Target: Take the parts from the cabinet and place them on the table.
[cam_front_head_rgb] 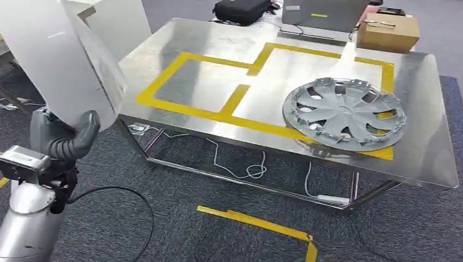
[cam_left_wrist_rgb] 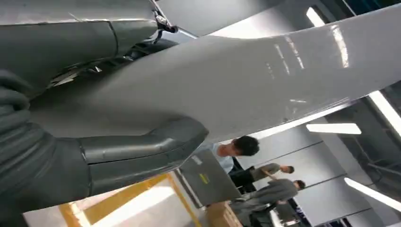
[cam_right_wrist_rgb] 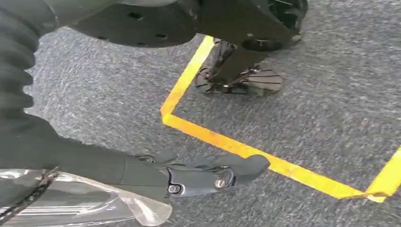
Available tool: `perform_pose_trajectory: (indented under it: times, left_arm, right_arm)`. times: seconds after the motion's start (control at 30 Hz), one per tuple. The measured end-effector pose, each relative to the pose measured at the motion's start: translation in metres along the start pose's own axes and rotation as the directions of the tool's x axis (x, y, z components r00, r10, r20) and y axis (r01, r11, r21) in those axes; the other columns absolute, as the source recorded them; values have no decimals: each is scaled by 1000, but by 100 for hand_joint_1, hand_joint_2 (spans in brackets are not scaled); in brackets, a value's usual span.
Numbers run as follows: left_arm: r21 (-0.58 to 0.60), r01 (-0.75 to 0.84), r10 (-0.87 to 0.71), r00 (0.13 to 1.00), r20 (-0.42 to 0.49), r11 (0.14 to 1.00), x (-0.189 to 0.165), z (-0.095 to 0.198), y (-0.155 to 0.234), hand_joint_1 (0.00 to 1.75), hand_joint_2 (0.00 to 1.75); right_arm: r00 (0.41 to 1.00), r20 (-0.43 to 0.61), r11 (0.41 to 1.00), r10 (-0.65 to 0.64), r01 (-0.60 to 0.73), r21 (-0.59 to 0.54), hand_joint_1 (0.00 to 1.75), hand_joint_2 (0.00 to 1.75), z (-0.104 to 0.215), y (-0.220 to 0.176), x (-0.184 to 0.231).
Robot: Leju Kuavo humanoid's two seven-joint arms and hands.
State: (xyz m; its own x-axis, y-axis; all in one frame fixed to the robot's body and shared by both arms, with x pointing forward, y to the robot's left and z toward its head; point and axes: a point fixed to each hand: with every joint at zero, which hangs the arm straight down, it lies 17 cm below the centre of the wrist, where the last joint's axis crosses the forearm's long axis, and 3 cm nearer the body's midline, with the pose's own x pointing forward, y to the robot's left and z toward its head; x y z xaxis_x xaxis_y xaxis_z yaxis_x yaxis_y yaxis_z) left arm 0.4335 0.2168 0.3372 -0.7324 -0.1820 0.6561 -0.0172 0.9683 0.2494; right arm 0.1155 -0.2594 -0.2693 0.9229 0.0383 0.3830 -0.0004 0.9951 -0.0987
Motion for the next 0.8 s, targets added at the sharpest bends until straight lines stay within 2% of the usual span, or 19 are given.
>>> perform_pose_trajectory:
  times: [0.8]
  left_arm:
    - [-24,-9,9,1000,-9,1000,-3,-1,-10,175,175]
  right_arm:
    - [1000,-2,1000,0,0,2,0,175,0,1,-1]
